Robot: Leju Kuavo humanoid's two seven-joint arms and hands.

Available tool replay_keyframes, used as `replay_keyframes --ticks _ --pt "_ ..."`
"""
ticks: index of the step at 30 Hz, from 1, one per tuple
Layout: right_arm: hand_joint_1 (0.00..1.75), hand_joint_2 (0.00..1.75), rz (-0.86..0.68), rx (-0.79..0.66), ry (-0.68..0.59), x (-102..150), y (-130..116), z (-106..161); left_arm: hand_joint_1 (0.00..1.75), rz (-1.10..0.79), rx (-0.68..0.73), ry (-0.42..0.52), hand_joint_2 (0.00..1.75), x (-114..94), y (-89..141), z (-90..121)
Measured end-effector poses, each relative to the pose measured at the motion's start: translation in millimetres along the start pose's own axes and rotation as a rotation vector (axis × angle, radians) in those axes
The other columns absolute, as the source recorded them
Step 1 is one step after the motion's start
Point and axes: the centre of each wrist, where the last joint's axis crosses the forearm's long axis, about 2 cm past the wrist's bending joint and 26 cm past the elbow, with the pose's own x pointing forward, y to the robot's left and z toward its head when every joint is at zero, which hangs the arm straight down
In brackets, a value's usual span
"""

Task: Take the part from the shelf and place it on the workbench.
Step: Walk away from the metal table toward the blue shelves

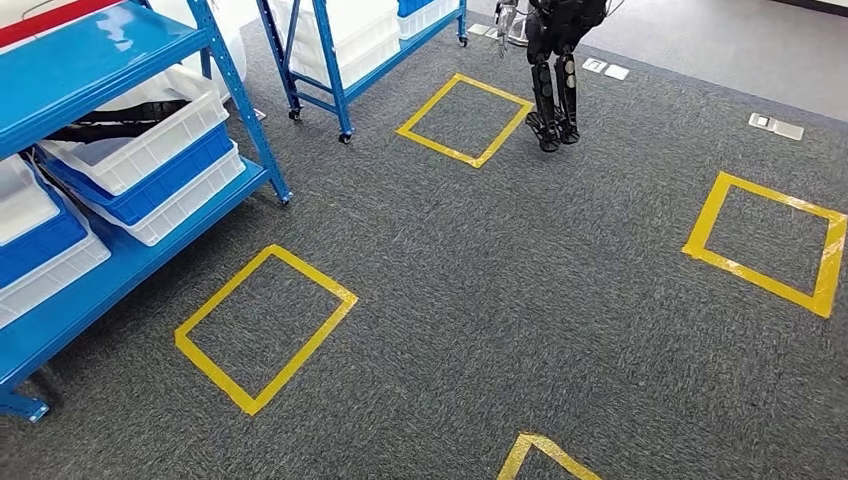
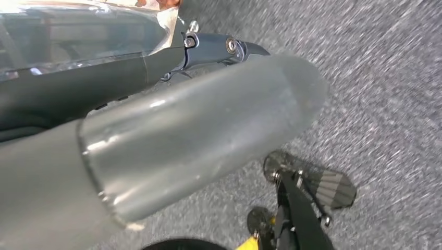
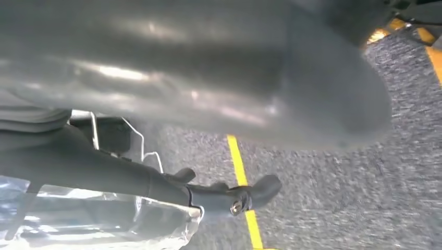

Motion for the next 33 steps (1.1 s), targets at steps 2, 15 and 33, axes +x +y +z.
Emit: replay_keyframes --ticks 2,15,33 --pt "0.00 0.00 0.002 0.004 0.000 0 1 0 0.00 0.000 0.000 -0.002 0.00 1 0 0" --pt "0.00 0.00 -0.002 -0.008 -0.004 1 1 1 0.00 -0.005 0.006 -0.004 0.00 2 1 -1" --pt "0.00 0.00 0.021 -0.021 0.028 -13 2 -2 0.00 -0.014 0.005 0.009 0.00 0 -1 0"
